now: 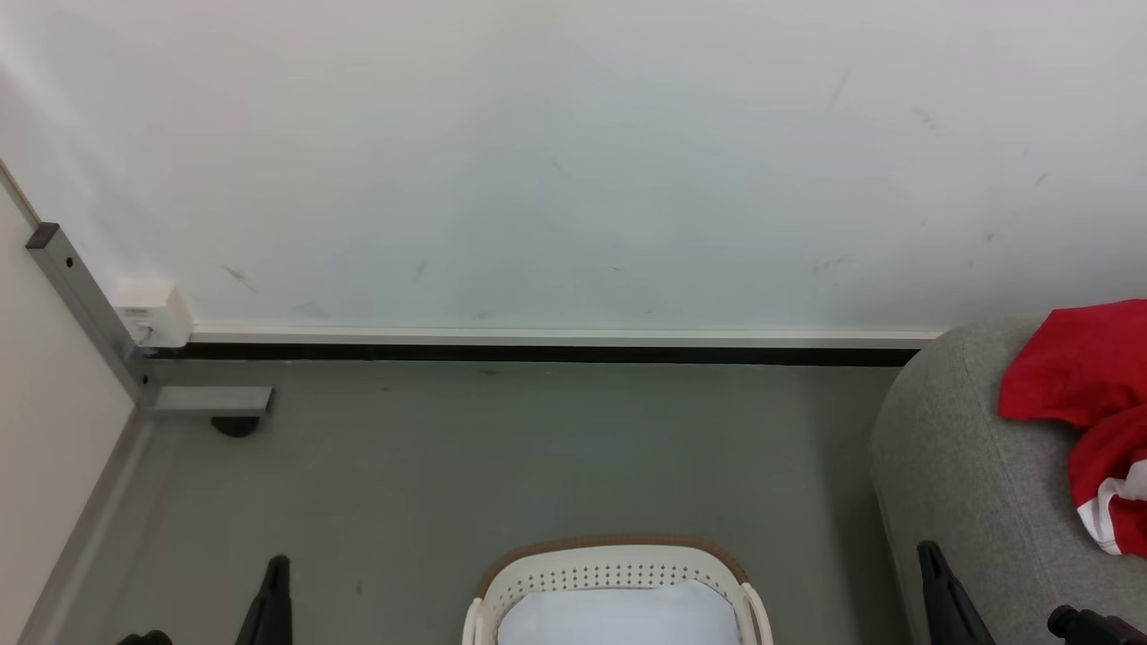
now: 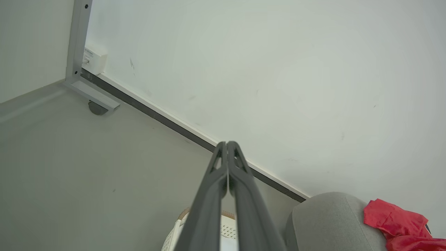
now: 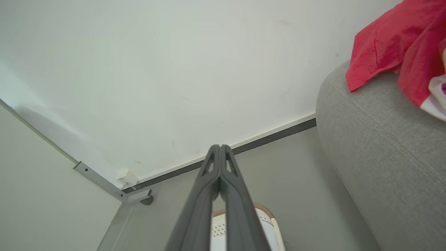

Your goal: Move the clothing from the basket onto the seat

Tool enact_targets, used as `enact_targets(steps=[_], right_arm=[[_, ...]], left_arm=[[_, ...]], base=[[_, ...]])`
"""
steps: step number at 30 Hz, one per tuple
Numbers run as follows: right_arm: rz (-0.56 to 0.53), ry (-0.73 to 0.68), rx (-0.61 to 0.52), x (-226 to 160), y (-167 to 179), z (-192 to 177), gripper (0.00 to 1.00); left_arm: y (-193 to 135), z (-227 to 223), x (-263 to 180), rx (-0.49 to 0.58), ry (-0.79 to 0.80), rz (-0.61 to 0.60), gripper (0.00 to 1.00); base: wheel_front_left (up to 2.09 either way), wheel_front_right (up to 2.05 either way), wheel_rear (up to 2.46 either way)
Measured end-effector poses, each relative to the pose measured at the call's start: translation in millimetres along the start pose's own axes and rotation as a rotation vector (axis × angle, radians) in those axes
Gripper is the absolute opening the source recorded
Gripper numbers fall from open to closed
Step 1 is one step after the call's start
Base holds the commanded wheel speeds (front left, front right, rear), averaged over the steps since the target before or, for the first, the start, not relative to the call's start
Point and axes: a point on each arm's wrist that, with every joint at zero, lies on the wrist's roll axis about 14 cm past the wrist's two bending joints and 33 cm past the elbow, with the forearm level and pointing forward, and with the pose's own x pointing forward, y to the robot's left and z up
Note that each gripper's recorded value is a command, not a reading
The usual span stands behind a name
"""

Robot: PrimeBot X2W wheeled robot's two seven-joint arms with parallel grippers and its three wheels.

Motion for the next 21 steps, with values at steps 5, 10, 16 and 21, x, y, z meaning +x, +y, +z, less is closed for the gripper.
enact_targets(steps=[5,10,16,21], right_arm=[[-0.015,-0.003,0.069,1.4,-3.4,2.5,0.00],[-0.023,-0.018,0.133,4.6,-5.4,8.7,0.00],[-0.039,-0.024,0.207,5.5,-10.7,12.8,0.00],[-0.044,-0.033,0.265,7.6,-12.9,17.3,0.00]], left_arm=[[-0.3,1.5,3.4,-0.071,0.000,0.007,0.00],[-0.5,2.5,6.1,-0.140,0.001,0.014,0.00],[-1.5,3.7,10.1,-0.223,0.006,0.019,0.00],[-1.2,3.7,12.0,-0.286,0.009,0.025,0.00]], base=[[0.00,0.00,0.00],[0.00,0.00,0.00],[0.00,0.00,0.00],[0.00,0.00,0.00]])
